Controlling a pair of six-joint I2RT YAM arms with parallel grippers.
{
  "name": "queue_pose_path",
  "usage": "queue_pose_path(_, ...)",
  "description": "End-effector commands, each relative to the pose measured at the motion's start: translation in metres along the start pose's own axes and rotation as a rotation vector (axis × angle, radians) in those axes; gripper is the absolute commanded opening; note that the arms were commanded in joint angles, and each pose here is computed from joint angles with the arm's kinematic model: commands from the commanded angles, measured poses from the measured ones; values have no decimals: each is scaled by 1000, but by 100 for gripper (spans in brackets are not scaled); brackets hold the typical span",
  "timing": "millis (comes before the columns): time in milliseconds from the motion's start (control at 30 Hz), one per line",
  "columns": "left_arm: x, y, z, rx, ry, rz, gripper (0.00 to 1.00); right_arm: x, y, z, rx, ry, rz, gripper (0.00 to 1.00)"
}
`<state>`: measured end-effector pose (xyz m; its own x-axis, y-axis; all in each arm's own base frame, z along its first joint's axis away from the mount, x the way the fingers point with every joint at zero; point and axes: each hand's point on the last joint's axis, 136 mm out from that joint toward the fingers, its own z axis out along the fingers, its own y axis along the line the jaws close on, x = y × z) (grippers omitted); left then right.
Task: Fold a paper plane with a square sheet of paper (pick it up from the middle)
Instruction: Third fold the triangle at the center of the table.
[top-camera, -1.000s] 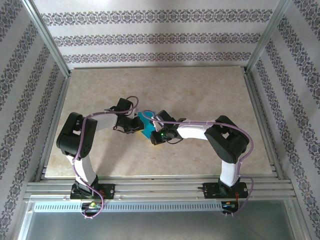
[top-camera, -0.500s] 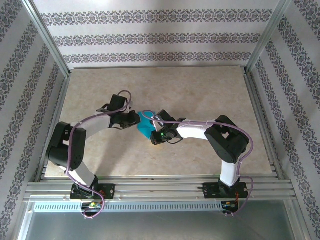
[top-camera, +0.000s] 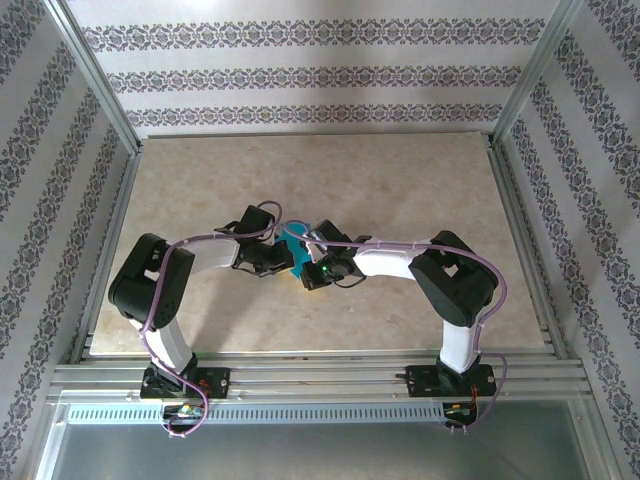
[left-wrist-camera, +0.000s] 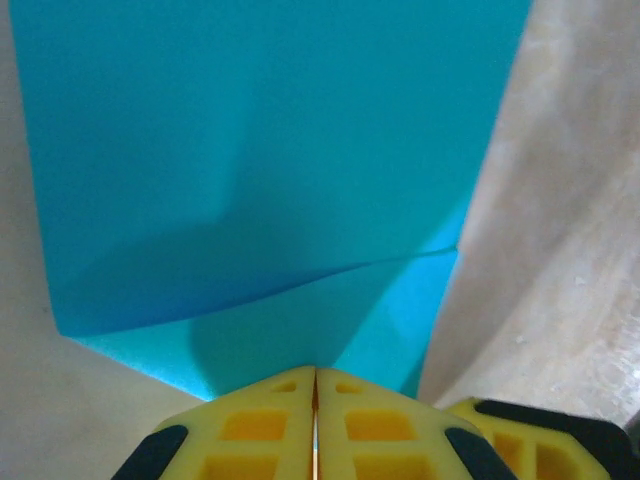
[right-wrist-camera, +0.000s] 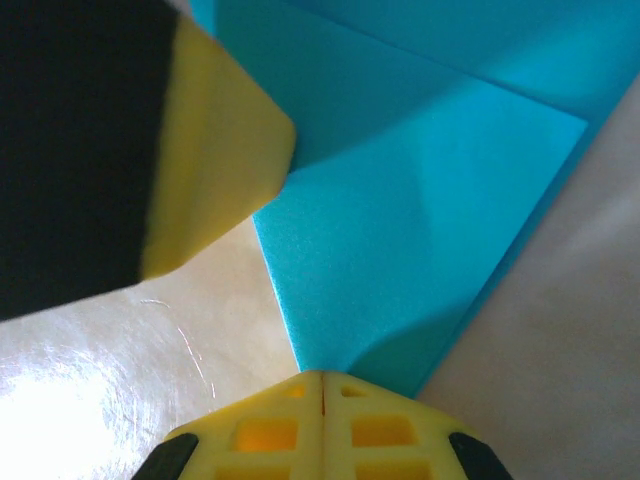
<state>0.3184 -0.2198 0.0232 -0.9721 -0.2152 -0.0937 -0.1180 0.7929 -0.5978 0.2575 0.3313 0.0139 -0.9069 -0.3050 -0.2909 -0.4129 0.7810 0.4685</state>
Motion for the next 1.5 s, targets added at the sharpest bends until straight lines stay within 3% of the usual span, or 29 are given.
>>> queue_pose_path(0, -12, 2, -3, -70, -28, 53, 9, 51, -47, 10, 159, 171, 61, 5)
queue_pose_path(167, -19, 29, -7, -217, -27, 97, 9, 54, -51, 8, 163, 174, 62, 5)
queue_pose_path(600, -3, 35, 6, -167, 14, 61, 8, 20, -34, -11, 73, 66, 1, 5)
queue_pose_path(800, 0, 38, 11, -156, 18, 23, 8, -14, 8, -32, -61, -68, -22, 6)
queue_pose_path(933, 1, 41, 12, -167, 15, 6, 8, -21, 21, -22, -72, -66, -22, 6)
queue_pose_path(1200, 4, 48, 12, -192, 20, -9, 7, -29, 7, 6, -10, -34, 47, 3)
queue_pose_path(1467, 7, 53, 13, -212, 29, -16, 6, -9, -4, -2, -66, -30, 66, 3)
